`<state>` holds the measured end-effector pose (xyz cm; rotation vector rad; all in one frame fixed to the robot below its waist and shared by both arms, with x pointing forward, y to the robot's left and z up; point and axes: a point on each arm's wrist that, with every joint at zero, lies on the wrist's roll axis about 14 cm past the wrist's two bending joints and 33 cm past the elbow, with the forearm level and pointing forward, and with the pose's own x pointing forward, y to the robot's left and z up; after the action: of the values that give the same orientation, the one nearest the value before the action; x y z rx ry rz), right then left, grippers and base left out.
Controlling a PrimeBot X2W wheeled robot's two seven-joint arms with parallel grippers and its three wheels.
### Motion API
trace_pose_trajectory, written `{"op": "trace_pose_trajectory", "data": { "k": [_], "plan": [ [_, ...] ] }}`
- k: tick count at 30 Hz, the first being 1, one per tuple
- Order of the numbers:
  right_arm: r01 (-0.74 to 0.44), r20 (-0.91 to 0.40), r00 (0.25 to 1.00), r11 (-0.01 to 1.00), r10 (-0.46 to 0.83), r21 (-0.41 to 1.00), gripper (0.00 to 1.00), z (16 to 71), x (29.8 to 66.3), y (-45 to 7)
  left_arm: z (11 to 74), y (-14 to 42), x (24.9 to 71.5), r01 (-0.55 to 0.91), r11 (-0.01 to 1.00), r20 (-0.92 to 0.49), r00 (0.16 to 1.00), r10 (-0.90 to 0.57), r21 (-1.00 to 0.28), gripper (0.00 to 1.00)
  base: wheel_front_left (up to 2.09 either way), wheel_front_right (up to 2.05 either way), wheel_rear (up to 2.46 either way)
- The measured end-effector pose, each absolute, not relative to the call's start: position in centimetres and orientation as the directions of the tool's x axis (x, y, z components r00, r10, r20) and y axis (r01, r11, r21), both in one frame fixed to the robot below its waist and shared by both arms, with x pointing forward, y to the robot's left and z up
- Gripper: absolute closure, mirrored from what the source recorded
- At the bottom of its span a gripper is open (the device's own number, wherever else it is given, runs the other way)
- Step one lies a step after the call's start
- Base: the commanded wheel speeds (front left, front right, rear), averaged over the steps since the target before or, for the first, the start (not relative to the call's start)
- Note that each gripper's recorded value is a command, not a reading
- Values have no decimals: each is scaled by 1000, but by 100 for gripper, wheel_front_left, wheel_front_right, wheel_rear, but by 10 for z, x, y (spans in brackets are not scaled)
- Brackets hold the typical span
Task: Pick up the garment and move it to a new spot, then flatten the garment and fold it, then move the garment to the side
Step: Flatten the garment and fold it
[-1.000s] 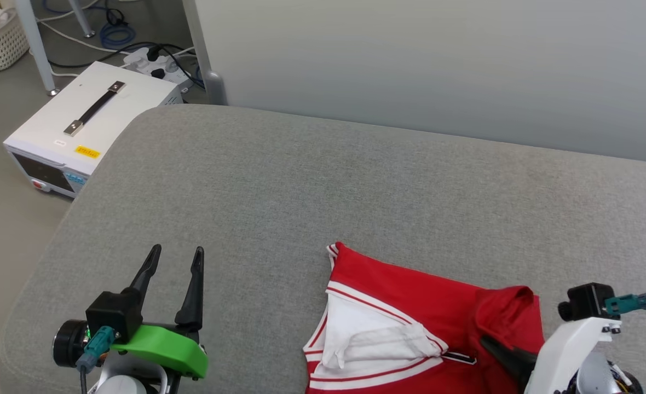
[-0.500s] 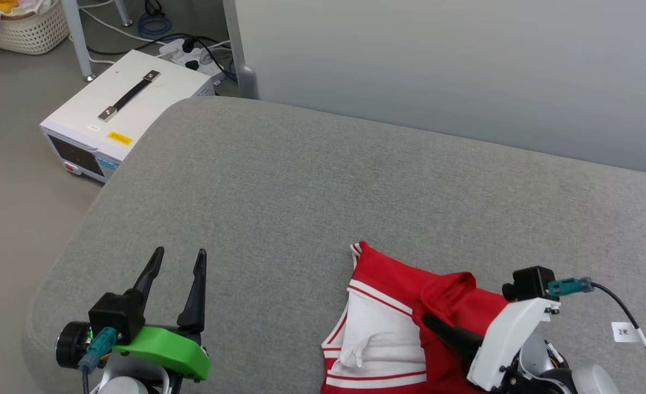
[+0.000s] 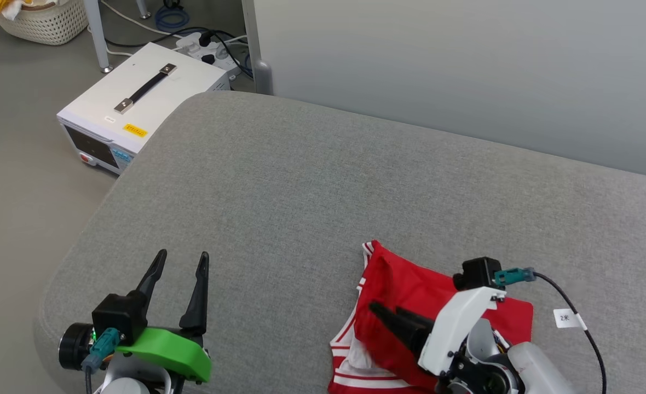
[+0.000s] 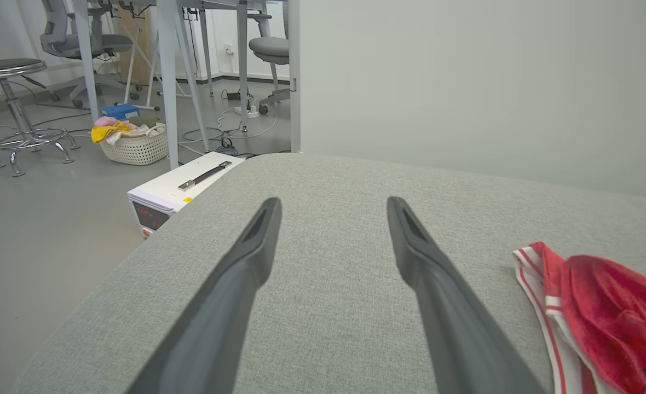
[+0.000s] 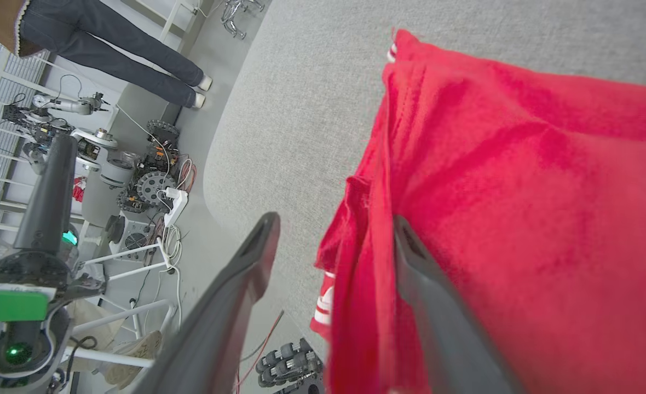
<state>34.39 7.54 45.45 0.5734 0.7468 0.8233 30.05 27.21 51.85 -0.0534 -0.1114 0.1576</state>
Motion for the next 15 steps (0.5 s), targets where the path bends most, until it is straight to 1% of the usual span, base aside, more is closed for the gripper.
{"op": "trace_pose_trajectory", "data": {
  "k": [4, 6, 8, 10, 12, 15],
  "plan": [
    [-438, -305, 428, 491, 851, 753, 0, 467, 335, 91, 521, 271, 301, -148, 987, 114, 981, 154, -63, 0, 0, 0, 0],
    [-444, -279, 438, 475, 855, 760, 0, 475, 338, 94, 522, 269, 303, -140, 988, 120, 982, 147, -64, 0, 0, 0, 0],
    [-461, -263, 465, 484, 846, 744, 0, 482, 346, 91, 524, 267, 304, -133, 989, 127, 982, 140, -65, 0, 0, 0, 0],
    [-500, -253, 507, 520, 824, 692, 0, 491, 358, 85, 527, 263, 307, -122, 990, 136, 982, 130, -69, 0, 0, 0, 0],
    [-534, -245, 565, 576, 788, 619, 0, 500, 374, 73, 529, 260, 309, -111, 991, 143, 982, 120, -75, 0, 0, 0, 0],
    [-578, -229, 654, 671, 721, 463, 0, 514, 395, 44, 533, 254, 314, -91, 992, 156, 982, 104, -88, 0, 0, 0, 0]
  ]
}}
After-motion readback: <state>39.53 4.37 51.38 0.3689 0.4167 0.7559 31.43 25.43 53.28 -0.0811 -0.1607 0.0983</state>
